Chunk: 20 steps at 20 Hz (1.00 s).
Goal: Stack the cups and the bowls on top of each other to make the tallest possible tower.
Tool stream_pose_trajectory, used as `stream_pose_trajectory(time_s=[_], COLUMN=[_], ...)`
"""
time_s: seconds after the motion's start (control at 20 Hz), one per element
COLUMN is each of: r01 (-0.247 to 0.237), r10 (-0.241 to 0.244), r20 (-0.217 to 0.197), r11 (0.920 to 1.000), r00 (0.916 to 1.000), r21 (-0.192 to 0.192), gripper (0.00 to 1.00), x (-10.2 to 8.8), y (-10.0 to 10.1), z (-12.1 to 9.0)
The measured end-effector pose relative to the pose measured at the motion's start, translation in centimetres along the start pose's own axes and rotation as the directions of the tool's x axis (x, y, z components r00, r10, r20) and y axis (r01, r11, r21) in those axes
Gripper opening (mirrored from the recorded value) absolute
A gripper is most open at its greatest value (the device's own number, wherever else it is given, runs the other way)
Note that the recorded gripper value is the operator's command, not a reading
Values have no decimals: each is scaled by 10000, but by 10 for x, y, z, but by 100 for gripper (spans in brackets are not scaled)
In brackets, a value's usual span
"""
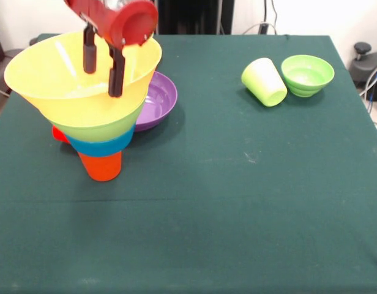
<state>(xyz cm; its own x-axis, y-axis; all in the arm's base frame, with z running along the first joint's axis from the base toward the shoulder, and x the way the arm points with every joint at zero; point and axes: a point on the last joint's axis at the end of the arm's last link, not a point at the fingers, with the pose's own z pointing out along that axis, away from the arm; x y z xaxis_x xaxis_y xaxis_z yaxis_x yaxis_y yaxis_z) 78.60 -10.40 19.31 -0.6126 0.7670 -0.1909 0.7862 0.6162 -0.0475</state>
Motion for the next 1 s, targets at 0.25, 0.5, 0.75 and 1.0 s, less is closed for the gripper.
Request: stream_pose_trajectory(time_s=[0.25, 0.5, 0.75, 1.0], r01=[-78, -125, -164, -176], r10=[79, 126, 166, 175], r20=[108, 26, 32, -41], r11=[9999, 9997, 9994, 9990], r00=[9999, 9999, 9999, 9998], r21=[-149, -215, -320, -403], gripper=[100, 100, 100, 100], x=[-7, -7, -6, 0], y=[0, -2, -4, -4], z=[-30, -55, -73, -82])
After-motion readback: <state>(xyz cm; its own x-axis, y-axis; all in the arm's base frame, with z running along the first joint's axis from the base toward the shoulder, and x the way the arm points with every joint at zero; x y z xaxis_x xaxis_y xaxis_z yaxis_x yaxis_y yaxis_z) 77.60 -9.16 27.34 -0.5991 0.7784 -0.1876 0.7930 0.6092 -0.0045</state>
